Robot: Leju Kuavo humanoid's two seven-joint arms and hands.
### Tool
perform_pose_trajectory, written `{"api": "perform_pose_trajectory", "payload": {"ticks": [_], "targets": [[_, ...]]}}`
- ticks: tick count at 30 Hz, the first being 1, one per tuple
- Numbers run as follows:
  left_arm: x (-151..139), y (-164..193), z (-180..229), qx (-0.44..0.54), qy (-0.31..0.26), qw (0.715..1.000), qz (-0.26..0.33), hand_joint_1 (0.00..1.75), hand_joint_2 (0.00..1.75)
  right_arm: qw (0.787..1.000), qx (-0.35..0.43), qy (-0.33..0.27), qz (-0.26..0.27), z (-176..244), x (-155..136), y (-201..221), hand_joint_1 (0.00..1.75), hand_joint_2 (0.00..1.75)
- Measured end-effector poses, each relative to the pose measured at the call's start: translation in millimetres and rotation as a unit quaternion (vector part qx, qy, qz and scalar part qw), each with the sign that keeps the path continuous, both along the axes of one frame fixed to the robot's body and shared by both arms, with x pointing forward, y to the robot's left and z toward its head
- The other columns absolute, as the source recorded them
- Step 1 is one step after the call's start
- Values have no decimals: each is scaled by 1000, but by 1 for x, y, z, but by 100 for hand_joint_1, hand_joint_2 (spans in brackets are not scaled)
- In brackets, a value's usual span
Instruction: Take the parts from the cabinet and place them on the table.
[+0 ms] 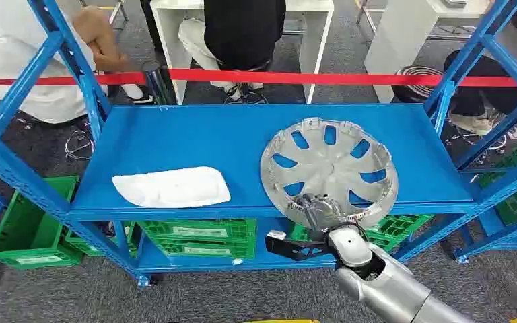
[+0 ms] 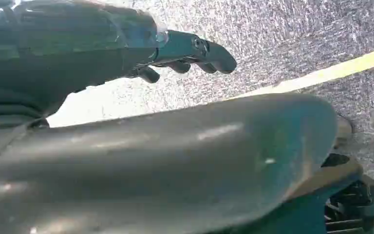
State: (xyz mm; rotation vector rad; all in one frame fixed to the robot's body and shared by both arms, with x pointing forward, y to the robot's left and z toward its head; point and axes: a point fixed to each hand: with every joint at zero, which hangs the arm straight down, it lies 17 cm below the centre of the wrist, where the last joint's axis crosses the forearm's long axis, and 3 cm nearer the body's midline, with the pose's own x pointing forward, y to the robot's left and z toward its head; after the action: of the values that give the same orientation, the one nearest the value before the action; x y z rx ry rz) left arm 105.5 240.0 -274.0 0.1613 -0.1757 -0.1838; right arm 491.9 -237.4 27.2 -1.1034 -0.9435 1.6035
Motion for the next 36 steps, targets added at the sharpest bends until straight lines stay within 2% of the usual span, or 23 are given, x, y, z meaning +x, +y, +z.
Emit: {"api": "perform_pose_trajectory", "payload": {"ticks": [7,14,17,28,36], "targets": [[0,0,0,0,0,1000,1,0,0,998,28,-58,-8,26,10,0,175,175],[0,1,0,3,0,1000,2,0,0,978,102,-183,-12,109,25,0,175,175],[0,1,0,3,0,1000,2,0,0,968,122,-219,-13,137,25,-4,175,175],[0,1,0,4,-1,1000,-5,0,0,932,169,-321,-10,210,8,-19,175,175],[0,1,0,5,-2,1000,-7,0,0,911,186,-368,-7,245,-5,-28,175,175]]}}
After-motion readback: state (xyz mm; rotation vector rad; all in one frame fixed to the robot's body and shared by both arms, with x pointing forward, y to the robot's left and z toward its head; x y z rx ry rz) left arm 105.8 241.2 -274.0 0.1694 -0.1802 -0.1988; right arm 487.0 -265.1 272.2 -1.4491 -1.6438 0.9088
